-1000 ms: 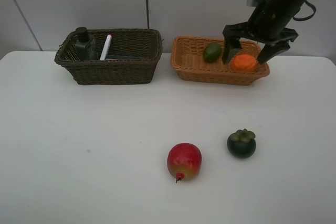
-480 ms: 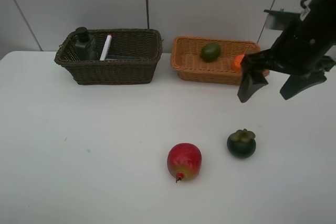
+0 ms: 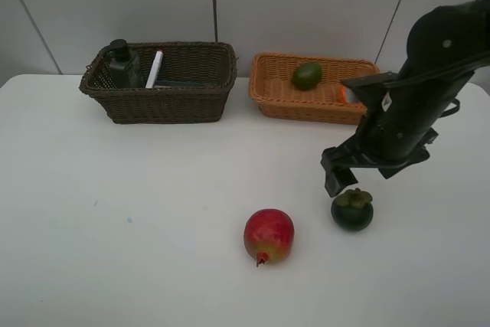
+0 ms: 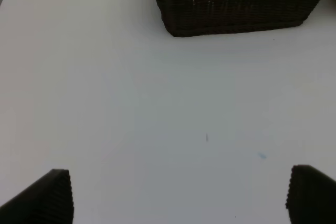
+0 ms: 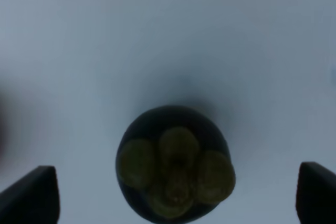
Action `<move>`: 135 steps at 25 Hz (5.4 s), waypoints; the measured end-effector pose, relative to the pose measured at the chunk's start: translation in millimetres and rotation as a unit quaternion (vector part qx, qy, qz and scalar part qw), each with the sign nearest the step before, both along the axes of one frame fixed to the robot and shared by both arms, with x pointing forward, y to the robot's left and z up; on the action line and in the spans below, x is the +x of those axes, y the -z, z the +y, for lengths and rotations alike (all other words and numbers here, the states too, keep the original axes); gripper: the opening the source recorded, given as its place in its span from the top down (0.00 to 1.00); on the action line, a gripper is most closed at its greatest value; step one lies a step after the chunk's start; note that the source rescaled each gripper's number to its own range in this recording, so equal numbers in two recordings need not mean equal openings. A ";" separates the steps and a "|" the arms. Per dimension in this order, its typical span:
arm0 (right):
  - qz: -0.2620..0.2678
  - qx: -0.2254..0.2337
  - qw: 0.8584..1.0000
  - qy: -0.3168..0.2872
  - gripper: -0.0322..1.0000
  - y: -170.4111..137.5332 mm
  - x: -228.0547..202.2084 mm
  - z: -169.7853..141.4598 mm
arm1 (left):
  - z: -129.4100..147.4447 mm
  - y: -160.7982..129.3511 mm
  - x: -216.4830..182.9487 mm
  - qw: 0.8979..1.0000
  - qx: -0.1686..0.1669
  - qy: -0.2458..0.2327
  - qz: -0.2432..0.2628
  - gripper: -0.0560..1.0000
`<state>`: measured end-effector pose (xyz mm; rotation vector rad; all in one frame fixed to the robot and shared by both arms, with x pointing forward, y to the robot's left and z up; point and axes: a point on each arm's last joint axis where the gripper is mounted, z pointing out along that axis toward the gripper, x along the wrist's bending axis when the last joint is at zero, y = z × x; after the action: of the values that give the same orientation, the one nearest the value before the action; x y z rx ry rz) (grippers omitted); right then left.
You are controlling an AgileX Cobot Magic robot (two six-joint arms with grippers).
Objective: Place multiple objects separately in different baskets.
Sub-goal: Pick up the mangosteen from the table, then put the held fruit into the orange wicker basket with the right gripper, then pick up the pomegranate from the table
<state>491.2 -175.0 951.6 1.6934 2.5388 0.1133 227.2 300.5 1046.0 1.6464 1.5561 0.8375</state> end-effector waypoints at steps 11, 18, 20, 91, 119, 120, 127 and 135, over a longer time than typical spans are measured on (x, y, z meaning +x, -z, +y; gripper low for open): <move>-0.007 0.007 1.000 -0.003 0.00 29.0 -12.0 -5.4 | 0.0 0.0 0.0 1.000 0.000 0.000 0.000 0.00; -0.026 0.017 1.000 -0.003 0.00 30.6 -10.4 -4.4 | 0.0 0.0 0.0 1.000 0.000 0.000 0.000 0.00; -0.026 0.018 0.999 -0.002 0.00 30.8 -10.2 -4.3 | 0.0 0.0 0.0 1.000 0.000 0.000 0.000 0.00; -0.080 0.043 0.993 0.075 0.05 -85.9 183.7 7.9 | -0.2 0.0 0.0 1.000 -0.001 0.001 0.000 0.00; 0.025 0.058 0.992 -0.107 0.05 -14.9 -42.7 111.0 | -0.2 -0.1 0.0 1.000 -0.001 0.001 0.000 0.00; 0.030 0.053 0.992 -0.108 0.05 -10.0 -43.2 110.4 | -0.2 -0.1 0.0 1.000 -0.001 0.001 0.000 0.00; 0.059 0.036 0.992 -0.102 0.05 15.8 -45.8 109.0 | -0.2 -0.1 0.0 1.000 -0.001 0.001 0.000 0.00; 0.067 0.036 0.992 -0.097 0.05 27.9 -43.8 112.3 | -0.2 -0.1 0.0 1.000 -0.001 0.001 0.000 0.00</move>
<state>447.3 -62.7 923.7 1.5218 2.8267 0.1097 227.2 300.3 1046.1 1.6452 1.5545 0.8351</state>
